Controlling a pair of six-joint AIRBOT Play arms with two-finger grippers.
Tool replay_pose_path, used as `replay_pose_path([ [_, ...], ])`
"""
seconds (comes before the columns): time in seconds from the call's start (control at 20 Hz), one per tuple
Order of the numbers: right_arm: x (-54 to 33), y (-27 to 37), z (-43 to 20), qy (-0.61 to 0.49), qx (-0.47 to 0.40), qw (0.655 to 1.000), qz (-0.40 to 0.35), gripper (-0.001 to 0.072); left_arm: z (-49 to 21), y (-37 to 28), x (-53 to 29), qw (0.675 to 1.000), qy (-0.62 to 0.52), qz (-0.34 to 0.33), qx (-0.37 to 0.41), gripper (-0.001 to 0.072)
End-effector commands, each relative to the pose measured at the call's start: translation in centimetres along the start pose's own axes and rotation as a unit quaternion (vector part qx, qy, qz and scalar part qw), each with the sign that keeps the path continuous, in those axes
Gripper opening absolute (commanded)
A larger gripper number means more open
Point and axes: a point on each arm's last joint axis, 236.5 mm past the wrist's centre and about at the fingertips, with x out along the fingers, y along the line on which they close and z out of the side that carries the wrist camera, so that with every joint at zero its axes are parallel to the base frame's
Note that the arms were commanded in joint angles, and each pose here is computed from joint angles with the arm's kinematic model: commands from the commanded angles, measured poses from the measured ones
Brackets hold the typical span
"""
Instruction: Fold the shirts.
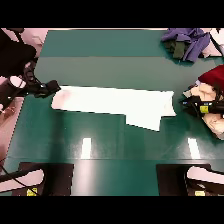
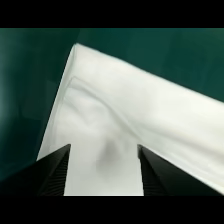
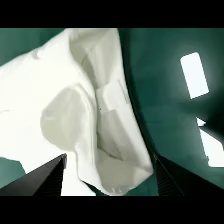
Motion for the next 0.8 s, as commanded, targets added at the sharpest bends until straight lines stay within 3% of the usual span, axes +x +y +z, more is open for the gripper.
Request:
replay_pose_path([
  [0.0, 2.0, -0.6, -1.8, 0.057, 0.019, 0.997, 0.048, 0.063, 3.9, -1.3, -4.8, 0.997, -0.068, 0.007, 0.025, 0.0507],
  [0.25, 5.1, -2.0, -2.5, 0.087, 0.025, 0.995, 0.041, 0.063, 5.4, -1.7, -7.5, 0.994, -0.089, 0.022, 0.052, 0.0507],
  [0.65, 11.5, 4.8, -0.7, 0.148, -0.076, 0.985, 0.036, 0.0616, 3.9, -1.6, -7.2, 0.996, -0.057, 0.024, 0.057, 0.0507],
  [0.7, 12.2, 5.8, -0.6, 0.156, -0.085, 0.983, 0.037, 0.0531, 3.6, -1.6, -7.1, 0.997, -0.052, 0.023, 0.055, 0.0506],
  [0.75, 12.6, 6.7, -0.8, 0.166, -0.093, 0.981, 0.04, 0.0357, 3.3, -1.6, -6.9, 0.997, -0.045, 0.024, 0.055, 0.0505],
])
